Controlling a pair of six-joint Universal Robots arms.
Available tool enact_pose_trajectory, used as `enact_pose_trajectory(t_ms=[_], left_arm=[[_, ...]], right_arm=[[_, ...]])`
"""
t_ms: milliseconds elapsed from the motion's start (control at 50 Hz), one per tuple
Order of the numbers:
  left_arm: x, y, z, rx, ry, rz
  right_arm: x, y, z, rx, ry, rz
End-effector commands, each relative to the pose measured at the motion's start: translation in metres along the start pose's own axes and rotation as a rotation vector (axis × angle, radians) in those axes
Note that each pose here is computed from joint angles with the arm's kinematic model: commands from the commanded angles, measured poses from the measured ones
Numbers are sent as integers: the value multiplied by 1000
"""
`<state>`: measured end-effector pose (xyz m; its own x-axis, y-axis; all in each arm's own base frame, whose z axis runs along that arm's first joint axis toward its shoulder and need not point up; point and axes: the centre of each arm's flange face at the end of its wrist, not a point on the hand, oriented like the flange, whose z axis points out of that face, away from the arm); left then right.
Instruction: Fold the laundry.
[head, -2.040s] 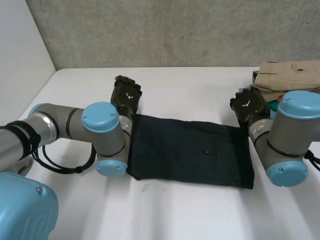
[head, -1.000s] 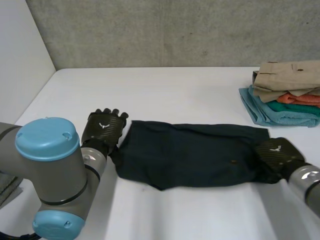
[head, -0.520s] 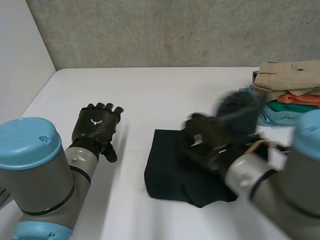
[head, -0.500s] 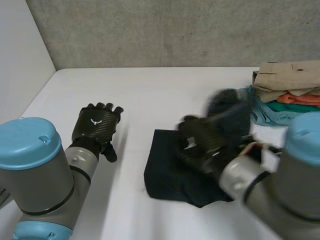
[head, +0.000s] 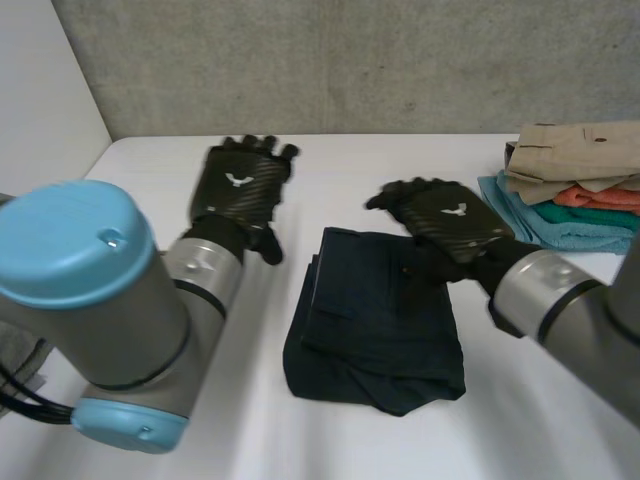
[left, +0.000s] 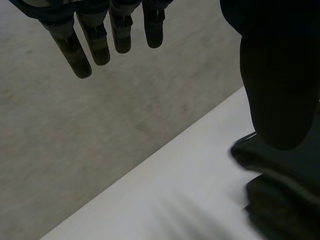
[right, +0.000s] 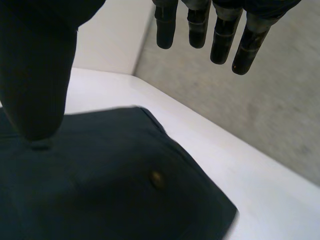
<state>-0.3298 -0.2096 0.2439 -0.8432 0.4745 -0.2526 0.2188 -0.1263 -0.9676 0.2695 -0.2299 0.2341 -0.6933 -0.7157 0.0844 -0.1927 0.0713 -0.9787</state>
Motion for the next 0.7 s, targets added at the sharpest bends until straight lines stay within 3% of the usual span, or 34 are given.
enact_pose_trajectory(t_ms=[20, 160, 280, 520, 700], left_arm=[[47, 9, -1, 13, 206, 1], [74, 30, 11, -37, 306, -10], [82, 58, 16, -210, 339, 6], [65, 85, 12, -413, 218, 94], [68, 97, 2, -475, 249, 165]], right_arm=[[20, 7, -1, -62, 54, 39], [22, 34, 11, -150, 52, 87], [20, 53, 19, -204, 34, 115], [21, 86, 37, -287, 12, 129], [26, 103, 41, -356, 61, -42]])
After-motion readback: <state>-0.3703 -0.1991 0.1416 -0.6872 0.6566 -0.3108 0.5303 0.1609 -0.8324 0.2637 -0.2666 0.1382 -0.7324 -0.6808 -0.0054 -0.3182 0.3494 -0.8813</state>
